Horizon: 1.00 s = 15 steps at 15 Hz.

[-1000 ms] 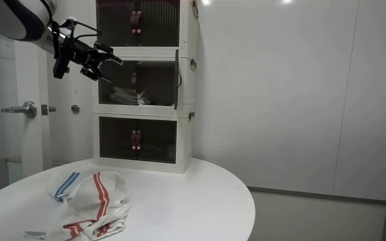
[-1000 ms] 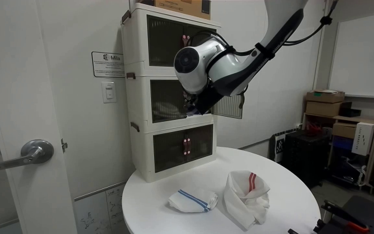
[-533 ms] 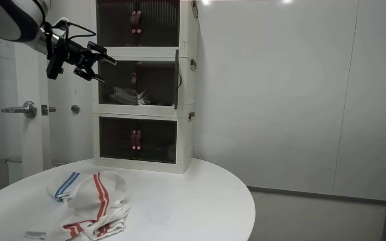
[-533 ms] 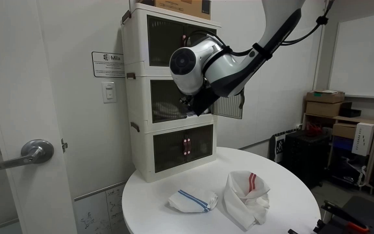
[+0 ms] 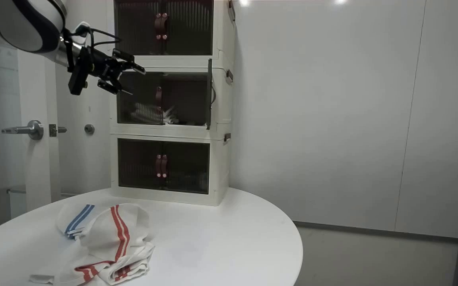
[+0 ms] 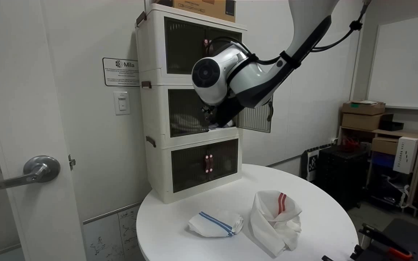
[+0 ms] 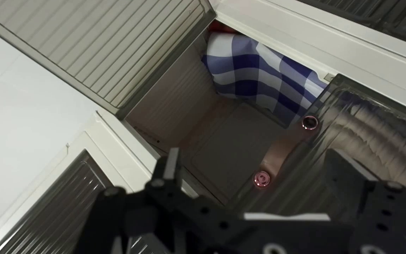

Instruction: Open the middle left cabinet door

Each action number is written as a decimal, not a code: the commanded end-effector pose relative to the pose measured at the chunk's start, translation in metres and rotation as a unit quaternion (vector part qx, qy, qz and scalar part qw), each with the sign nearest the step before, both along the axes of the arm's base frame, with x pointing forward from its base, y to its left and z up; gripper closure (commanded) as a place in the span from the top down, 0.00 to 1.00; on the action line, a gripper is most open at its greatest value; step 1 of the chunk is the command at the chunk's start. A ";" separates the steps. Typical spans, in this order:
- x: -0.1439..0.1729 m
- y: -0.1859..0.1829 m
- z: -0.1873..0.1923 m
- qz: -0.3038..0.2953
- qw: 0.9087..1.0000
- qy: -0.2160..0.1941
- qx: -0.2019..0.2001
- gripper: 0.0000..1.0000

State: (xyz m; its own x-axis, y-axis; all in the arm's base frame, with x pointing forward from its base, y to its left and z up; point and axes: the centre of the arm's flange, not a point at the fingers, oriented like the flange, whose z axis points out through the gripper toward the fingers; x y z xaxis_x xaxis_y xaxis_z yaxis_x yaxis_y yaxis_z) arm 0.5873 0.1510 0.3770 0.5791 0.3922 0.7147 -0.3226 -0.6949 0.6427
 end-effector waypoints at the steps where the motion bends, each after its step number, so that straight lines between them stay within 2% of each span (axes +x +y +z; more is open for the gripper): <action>1: 0.021 -0.002 -0.011 -0.004 1.000 -0.026 -0.011 1.00; 4: 0.033 -0.009 -0.018 -0.017 0.999 -0.033 -0.012 1.00; 8: 0.046 -0.021 -0.028 -0.044 0.998 -0.042 0.006 1.00; 15: 0.072 -0.021 -0.031 -0.039 0.997 -0.063 0.033 1.00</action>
